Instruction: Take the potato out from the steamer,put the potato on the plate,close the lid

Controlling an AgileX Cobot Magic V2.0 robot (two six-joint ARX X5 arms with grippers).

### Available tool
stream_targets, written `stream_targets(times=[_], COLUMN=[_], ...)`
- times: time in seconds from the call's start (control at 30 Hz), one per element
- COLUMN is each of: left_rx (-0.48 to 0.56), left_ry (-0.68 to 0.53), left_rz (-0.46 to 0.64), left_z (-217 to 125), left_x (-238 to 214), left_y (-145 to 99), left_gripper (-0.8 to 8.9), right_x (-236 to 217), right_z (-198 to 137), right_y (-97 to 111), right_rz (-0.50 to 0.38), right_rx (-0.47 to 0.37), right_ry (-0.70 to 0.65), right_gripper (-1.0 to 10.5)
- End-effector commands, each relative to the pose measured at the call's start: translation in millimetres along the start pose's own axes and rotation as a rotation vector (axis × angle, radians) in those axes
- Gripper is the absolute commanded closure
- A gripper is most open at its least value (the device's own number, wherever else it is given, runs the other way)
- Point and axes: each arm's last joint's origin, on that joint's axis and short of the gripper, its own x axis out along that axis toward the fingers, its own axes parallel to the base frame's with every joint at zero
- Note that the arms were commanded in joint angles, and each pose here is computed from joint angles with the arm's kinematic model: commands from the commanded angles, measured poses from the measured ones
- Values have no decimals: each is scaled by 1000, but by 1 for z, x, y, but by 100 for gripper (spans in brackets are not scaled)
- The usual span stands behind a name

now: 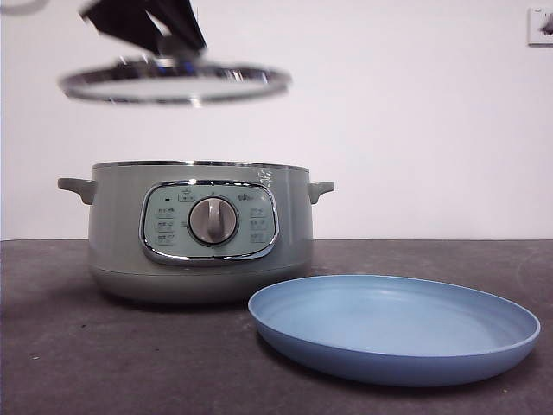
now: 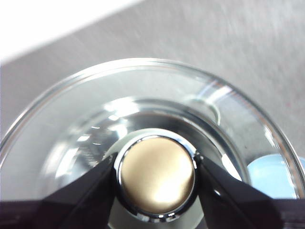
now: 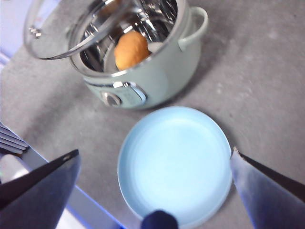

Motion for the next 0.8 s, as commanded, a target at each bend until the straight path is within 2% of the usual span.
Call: stream_targets(times=[0.03,0.1,0.13,0.2,0.3,0.4,0.53,0.8], left_rx=[0,-16,-25,-36,-45,-54,-61,-79], left_ry=[-55,-67,-63,-48,-41,-22,7,2], left_rz=[41,70,119,205,243,298,377,398], left_z=[7,5,2,-6,-15,-24,-36,-51], left_x=[-38,-73,-91,-122,-148,-170,-192,-218], left_y=[-3,-10,-12,-18,-26,-33,-41,-53], left_gripper=[822,822,822,822,822,822,823,822], right_x=[13,33,46,75,105,138,181,257], right_z=[11,26,35,52,70,89,108,116], right_y=[2,7,10,20,30,40,55,78], right_rz=[40,87,97,82,95,90,35,-24], right_rx=[15,12,2,-41,-82,-127,-191,-293], right_ry=[-23,-15,1,41,83,115,143,200], right_gripper=[257,257,257,257,257,257,257,257])
